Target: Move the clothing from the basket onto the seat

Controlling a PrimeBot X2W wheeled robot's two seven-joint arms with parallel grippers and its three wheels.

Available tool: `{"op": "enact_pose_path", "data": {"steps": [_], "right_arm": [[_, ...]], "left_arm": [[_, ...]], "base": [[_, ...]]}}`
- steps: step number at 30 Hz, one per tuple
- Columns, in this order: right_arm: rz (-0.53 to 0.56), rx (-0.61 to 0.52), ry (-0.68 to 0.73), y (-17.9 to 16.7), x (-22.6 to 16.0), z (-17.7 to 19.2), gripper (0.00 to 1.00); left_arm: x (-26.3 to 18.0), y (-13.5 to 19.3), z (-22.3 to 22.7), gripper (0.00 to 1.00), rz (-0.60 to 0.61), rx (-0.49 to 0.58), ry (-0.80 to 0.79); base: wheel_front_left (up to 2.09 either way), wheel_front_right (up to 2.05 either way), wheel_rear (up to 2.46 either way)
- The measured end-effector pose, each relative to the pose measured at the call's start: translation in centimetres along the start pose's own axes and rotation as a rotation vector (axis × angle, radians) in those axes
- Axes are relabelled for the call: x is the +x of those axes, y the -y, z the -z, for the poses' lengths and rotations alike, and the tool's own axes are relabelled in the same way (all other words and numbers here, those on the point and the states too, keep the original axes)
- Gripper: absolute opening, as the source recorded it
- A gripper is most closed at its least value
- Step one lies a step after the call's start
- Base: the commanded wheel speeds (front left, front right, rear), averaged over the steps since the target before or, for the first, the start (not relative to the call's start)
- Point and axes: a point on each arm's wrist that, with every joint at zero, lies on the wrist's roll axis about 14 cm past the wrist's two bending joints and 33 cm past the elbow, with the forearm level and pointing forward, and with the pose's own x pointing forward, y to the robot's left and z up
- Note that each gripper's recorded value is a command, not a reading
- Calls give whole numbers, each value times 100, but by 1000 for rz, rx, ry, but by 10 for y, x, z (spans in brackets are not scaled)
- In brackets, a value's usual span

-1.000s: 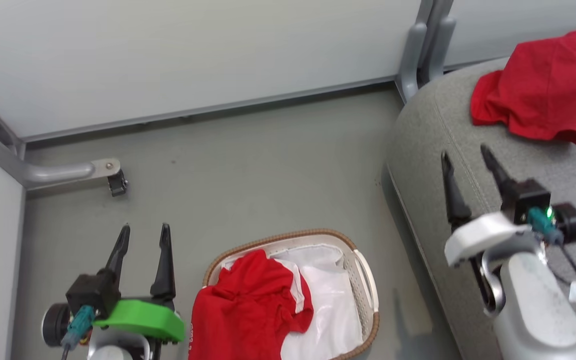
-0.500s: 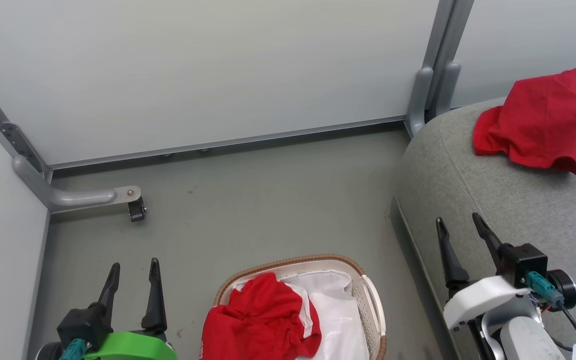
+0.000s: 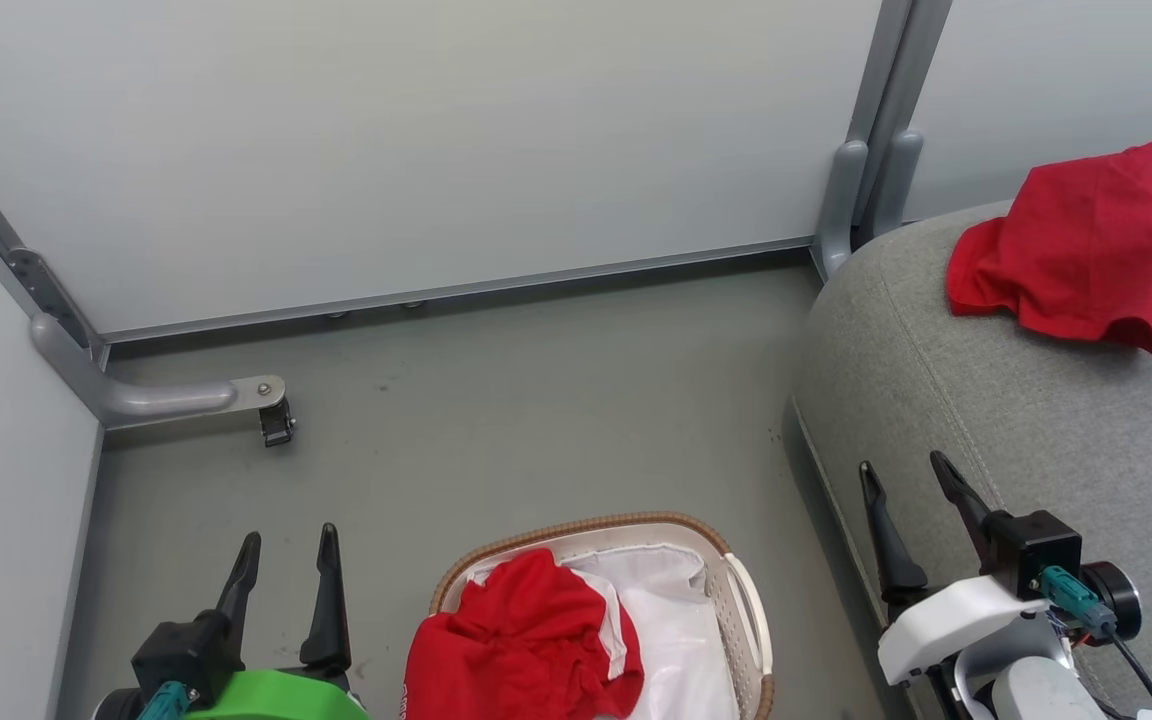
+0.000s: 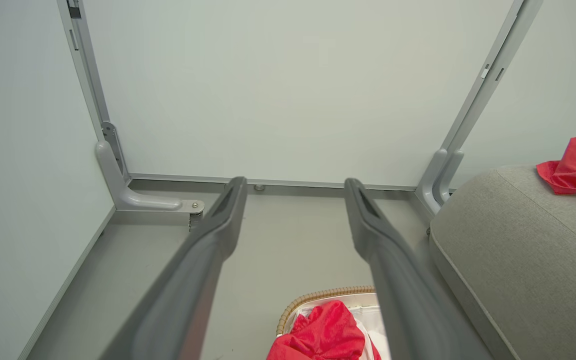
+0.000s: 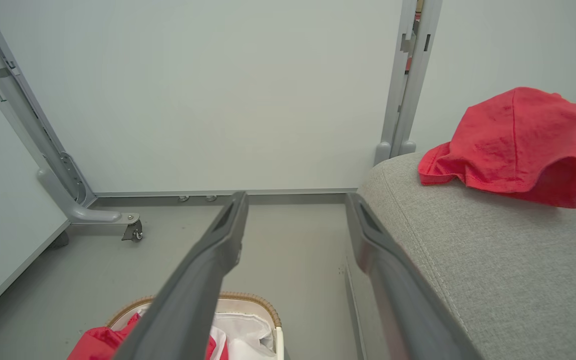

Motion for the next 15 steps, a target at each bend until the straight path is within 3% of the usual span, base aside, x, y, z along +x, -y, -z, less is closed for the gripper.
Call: {"op": "enact_pose_path", "data": {"steps": [15], "right_arm": [[-11, 9, -17, -4, 1, 6, 100]], "left_arm": [[-1, 4, 7, 100, 12, 5, -23]], "base": [[0, 0, 0]]}}
